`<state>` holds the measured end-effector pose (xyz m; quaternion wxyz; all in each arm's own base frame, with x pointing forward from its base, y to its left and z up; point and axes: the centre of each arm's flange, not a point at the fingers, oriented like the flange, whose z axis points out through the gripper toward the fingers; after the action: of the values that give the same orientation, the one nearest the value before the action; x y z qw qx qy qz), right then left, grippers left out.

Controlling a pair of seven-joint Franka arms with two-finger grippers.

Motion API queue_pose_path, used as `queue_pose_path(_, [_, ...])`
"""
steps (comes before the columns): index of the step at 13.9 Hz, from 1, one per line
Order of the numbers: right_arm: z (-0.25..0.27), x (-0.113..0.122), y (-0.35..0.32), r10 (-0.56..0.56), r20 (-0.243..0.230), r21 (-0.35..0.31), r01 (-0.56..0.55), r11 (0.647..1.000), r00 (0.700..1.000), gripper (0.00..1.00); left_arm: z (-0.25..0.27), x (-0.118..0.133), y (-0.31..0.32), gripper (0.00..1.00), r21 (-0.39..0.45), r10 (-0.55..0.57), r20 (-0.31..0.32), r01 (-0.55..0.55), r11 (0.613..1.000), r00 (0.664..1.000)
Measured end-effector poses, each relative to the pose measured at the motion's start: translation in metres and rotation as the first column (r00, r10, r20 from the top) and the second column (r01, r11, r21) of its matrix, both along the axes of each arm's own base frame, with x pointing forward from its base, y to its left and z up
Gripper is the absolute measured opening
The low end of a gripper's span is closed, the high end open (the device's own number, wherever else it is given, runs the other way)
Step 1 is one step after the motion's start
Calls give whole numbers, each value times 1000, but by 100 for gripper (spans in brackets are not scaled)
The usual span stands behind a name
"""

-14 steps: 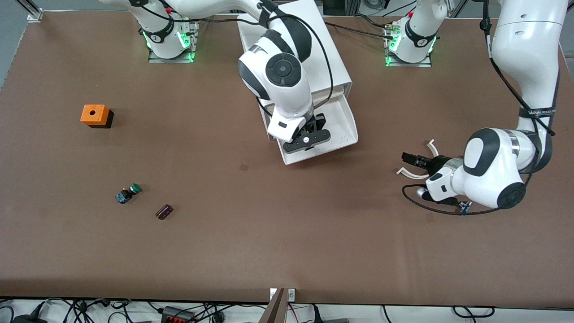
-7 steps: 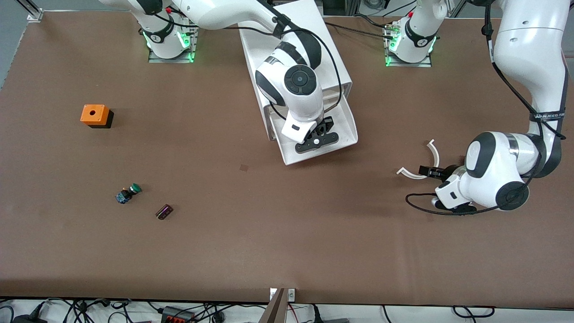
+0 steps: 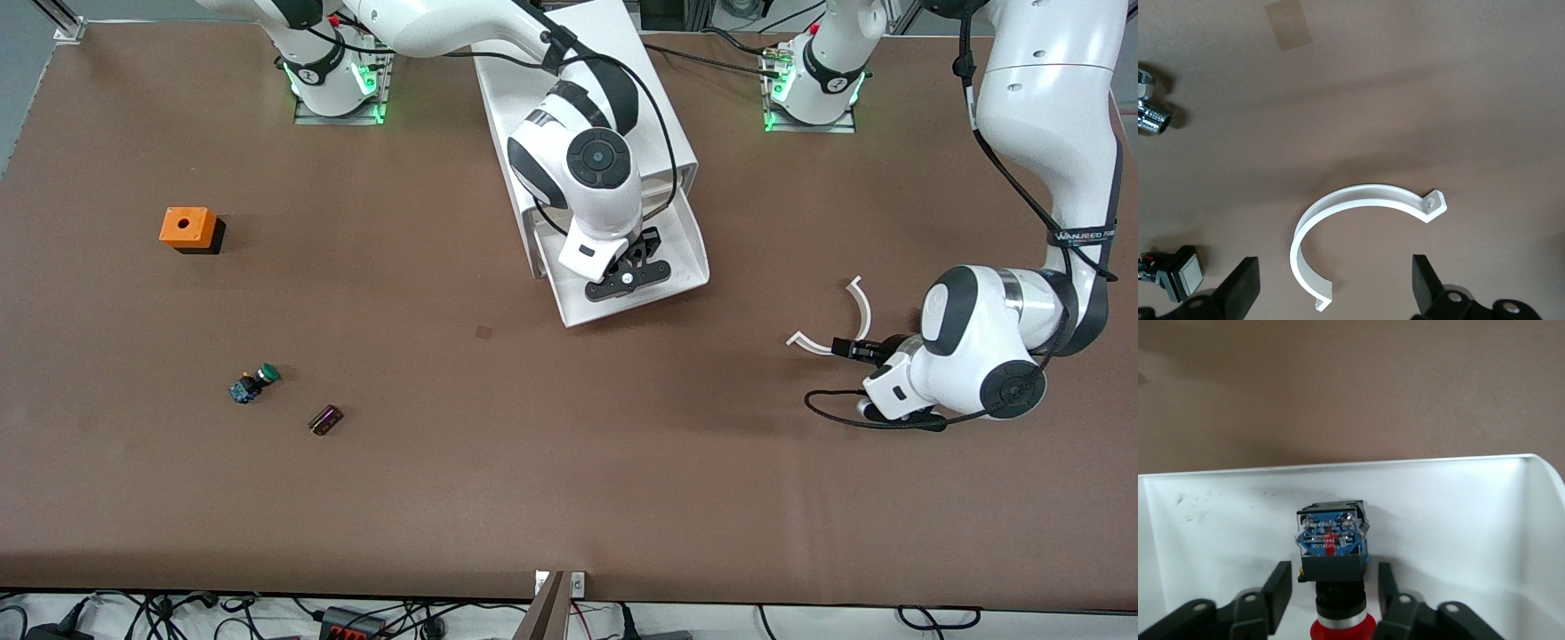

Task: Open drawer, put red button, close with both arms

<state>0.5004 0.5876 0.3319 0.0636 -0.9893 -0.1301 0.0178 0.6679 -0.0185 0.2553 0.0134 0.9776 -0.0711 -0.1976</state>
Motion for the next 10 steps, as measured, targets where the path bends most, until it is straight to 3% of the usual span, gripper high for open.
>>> queue_pose_path(4, [34,20,-9,-97,44,34,95,995,994,100,0,0,0,100,0,1,2,-1,1000,1000])
queue_pose_path(7, [85,65,-51,-187,109,79,179,981,976,100,2,1,-2,100,0,0,6,0,1000,1000])
queue_pose_path(10, [108,121,-130,-283,138,46,279,959,949,100,5,2,-17,100,13,50,12,-50,999,999])
